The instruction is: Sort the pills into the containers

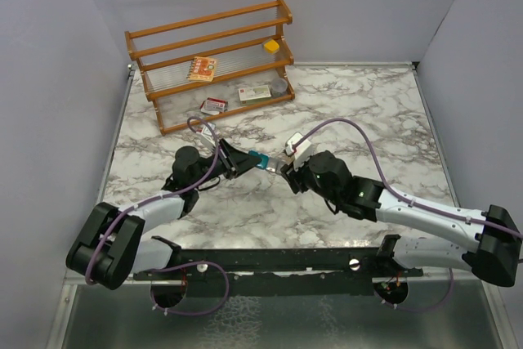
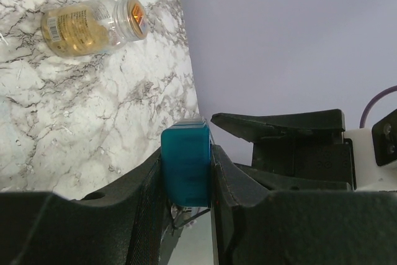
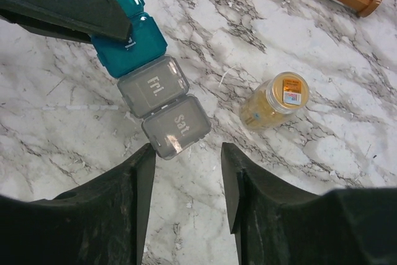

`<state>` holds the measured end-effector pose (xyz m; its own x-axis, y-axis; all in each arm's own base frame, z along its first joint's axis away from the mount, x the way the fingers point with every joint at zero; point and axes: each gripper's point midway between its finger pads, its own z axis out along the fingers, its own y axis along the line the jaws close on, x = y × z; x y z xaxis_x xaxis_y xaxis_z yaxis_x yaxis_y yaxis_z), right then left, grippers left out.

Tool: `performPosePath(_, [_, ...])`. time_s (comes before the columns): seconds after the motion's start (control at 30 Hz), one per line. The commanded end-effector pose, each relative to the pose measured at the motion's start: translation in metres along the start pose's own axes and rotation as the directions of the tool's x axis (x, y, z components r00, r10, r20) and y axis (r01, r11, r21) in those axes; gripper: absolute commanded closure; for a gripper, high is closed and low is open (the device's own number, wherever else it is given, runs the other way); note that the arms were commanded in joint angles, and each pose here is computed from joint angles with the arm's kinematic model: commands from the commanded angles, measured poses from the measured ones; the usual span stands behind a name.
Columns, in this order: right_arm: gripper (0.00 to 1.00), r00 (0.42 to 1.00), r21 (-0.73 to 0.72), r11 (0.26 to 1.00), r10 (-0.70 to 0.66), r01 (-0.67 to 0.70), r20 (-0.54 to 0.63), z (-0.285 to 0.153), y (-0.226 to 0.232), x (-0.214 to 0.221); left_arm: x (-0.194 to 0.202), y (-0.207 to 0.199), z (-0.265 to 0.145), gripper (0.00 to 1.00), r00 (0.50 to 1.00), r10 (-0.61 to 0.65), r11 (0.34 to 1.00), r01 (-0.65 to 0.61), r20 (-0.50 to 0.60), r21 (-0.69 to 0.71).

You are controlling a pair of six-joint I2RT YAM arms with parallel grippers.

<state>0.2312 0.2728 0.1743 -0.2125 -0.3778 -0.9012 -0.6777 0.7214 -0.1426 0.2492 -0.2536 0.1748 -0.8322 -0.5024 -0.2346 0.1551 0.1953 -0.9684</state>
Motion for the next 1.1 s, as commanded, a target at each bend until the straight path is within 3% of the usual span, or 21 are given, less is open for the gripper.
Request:
performPosePath(0.0, [0.59,0.995,0.073,0.997,0.004,-0.011,0.101,0.002,-0.013,-0.033,0.005,-0.01,-0.006,0.92,1.0,0.024,0.999,-0.024,-0.008,0.041])
performPosePath(0.2, [0.67,0.989,0.091,0.996,0.006,-0.02,0.149,-0.002,-0.018,-0.047,0.008,-0.009,-0.009,0.91,1.0,0.025,0.999,-0.024,-0.016,0.044])
performPosePath(0.4, [0.67,0.98,0.073,0.997,0.01,-0.025,0.197,-0.01,-0.017,-0.064,0.012,-0.004,-0.012,0.91,1.0,0.013,0.999,-0.012,-0.021,0.034])
performPosePath(1.07, [0.64,0.988,0.01,0.999,0.035,-0.037,0.152,-0.007,-0.005,-0.042,0.005,-0.031,-0.014,0.91,1.0,0.01,0.993,-0.01,0.005,0.116])
